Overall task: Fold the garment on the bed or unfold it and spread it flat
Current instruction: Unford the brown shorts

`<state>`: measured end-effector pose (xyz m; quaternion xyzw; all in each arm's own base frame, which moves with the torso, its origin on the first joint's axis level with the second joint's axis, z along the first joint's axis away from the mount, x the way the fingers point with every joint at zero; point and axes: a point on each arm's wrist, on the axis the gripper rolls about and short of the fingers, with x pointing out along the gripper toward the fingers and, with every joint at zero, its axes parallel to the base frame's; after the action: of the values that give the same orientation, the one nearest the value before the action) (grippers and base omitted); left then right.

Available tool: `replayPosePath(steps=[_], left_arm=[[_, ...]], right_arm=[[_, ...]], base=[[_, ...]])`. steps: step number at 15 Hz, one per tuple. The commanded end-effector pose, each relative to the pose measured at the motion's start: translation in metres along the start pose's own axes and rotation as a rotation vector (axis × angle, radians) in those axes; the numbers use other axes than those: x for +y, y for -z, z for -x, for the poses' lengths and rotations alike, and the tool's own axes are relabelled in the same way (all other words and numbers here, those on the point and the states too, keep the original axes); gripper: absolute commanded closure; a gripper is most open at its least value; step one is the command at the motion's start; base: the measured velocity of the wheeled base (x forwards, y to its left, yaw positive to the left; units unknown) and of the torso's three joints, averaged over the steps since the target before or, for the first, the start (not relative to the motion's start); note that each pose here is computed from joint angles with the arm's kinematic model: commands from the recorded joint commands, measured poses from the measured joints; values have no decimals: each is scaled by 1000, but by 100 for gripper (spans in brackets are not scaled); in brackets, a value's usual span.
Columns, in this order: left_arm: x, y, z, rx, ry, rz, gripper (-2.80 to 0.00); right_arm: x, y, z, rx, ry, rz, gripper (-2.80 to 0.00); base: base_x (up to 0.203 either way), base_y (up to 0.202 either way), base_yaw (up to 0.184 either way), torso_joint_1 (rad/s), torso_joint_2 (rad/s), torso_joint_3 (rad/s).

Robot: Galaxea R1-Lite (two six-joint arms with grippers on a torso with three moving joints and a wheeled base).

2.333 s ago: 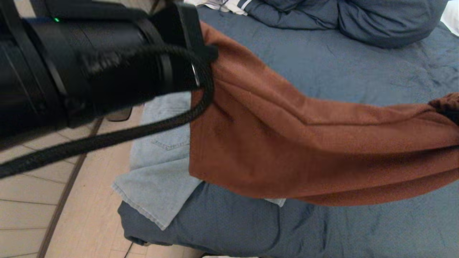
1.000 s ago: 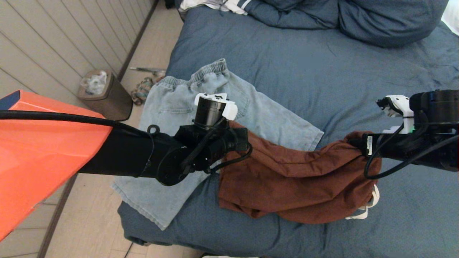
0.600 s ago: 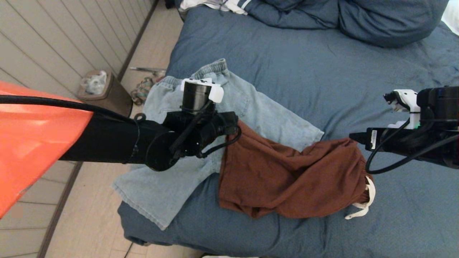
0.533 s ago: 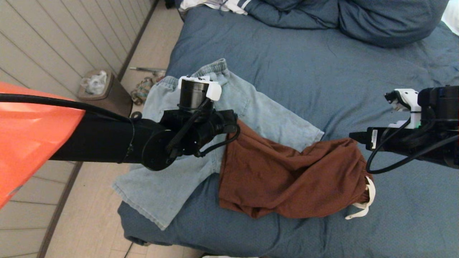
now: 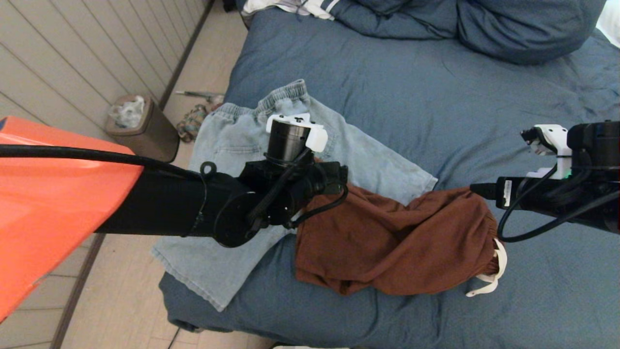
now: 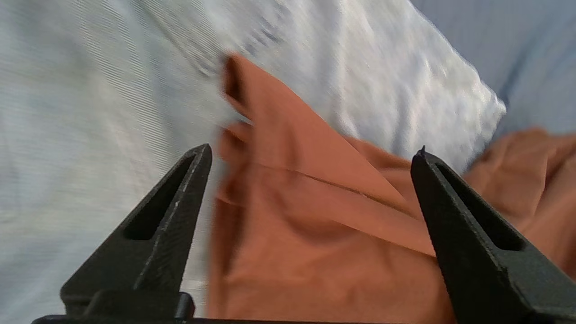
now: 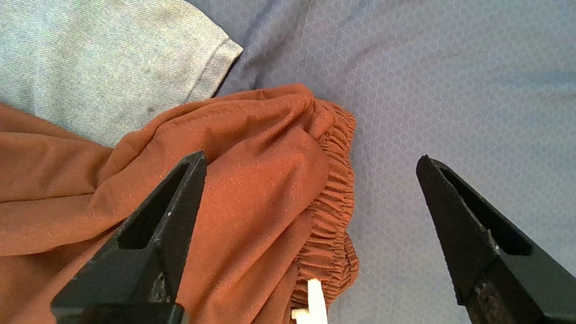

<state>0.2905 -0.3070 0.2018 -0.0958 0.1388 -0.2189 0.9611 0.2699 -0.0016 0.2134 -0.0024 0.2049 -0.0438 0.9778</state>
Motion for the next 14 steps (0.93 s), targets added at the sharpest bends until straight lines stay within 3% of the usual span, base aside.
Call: replayPosePath(steps=[1,5,14], left_arm=[[-5,21,-13,43,-2,-17,-280],[-13,28,-12,59,18,-23,-280],[-29,17,9,30,57,-23,-280]], right_arm=[[1,0,-1,1,-3,1,-280],[1,4,-1,13,-14,0,-280],[2,11,-4,36,-24,-2,-280]], base=[[0,0,0,0,0,0],[0,0,0,0,0,0],[0,0,0,0,0,0]])
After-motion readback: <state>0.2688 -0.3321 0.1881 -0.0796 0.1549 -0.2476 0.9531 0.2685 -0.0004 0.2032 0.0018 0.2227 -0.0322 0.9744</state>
